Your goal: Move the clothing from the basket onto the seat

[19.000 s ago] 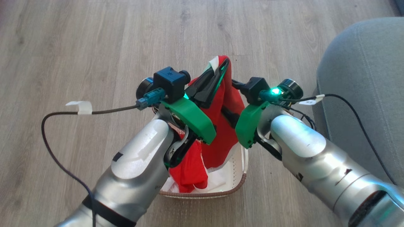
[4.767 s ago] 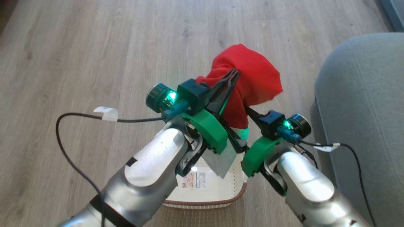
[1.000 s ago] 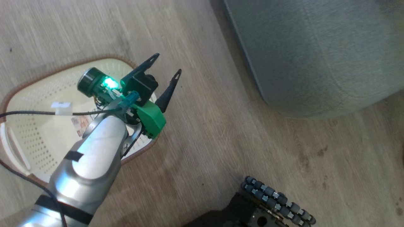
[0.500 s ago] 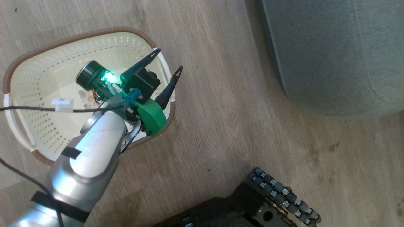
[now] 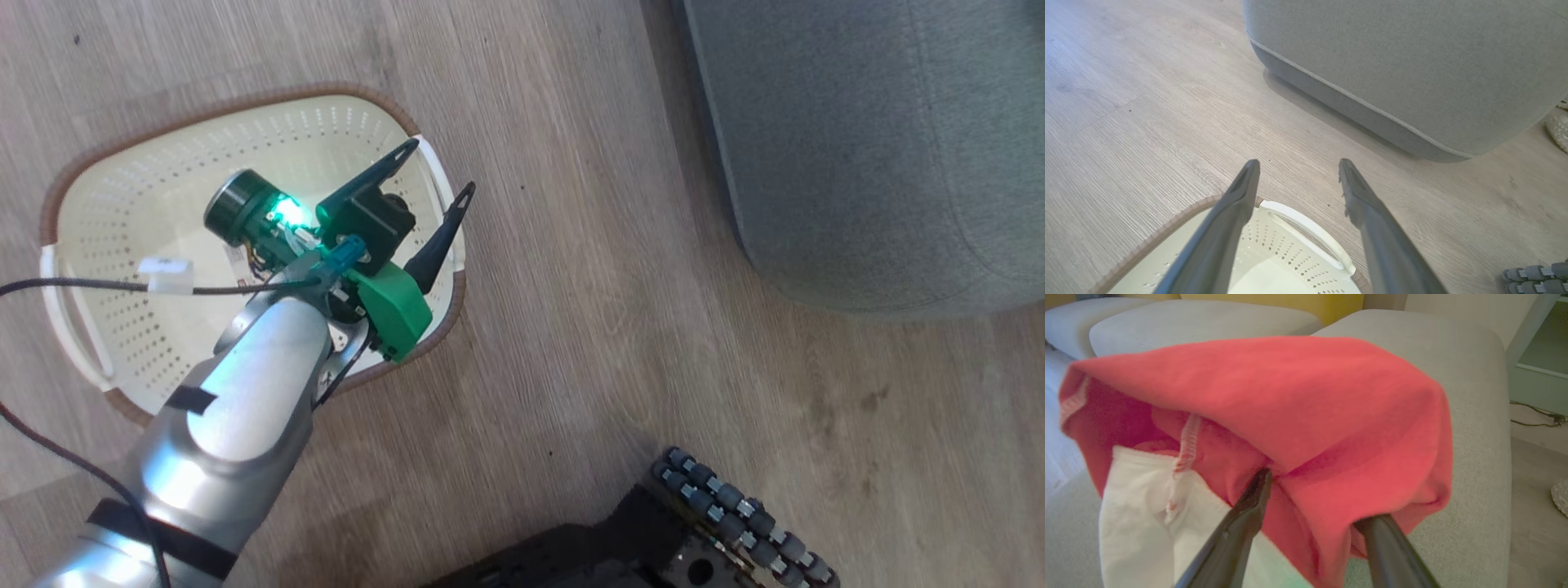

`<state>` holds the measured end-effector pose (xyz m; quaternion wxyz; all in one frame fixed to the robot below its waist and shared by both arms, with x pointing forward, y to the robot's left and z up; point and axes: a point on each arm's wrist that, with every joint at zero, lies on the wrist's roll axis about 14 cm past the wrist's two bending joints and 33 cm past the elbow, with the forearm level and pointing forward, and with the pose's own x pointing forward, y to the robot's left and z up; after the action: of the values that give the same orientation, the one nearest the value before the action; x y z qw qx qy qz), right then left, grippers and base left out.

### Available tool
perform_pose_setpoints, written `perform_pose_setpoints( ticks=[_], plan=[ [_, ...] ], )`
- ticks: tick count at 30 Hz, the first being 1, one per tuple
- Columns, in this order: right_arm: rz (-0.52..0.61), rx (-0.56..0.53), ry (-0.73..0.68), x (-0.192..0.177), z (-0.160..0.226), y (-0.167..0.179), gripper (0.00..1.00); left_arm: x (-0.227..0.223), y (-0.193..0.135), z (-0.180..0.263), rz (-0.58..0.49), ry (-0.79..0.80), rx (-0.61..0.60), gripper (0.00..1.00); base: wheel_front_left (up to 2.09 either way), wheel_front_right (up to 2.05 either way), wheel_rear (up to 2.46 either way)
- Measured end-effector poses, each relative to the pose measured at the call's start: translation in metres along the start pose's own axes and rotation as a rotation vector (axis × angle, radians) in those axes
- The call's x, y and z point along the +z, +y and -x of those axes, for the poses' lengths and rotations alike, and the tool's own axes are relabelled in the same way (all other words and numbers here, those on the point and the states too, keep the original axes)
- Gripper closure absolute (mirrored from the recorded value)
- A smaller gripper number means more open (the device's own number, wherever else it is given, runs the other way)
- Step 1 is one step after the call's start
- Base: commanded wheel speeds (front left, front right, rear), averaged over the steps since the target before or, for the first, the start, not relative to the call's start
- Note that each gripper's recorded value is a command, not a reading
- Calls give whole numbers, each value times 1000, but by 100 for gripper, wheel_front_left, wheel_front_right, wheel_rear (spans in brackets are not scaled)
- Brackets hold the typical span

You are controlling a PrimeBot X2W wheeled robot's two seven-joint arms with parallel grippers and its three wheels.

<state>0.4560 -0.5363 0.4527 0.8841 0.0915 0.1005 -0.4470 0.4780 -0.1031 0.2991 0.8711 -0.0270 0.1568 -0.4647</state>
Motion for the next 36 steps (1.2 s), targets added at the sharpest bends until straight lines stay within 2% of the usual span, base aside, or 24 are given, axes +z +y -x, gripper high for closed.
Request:
perform_pose_setpoints(
  ticks=[12,23,28,36],
  plan=[
    [117,89,-6,-12,31,-7,0,30,-2,13,-19,-38,44,0,0,0,0],
    [210,243,28,-40,82,-10,0,72,-14,42,-26,-79,125,0,0,0,0],
    [178,347,27,-52,109,9,0,88,-3,70,-14,-112,227,0,0,0,0],
    [145,564,-65,-33,143,67,0,92,19,126,-6,-116,402,0,0,0,0]
  ],
)
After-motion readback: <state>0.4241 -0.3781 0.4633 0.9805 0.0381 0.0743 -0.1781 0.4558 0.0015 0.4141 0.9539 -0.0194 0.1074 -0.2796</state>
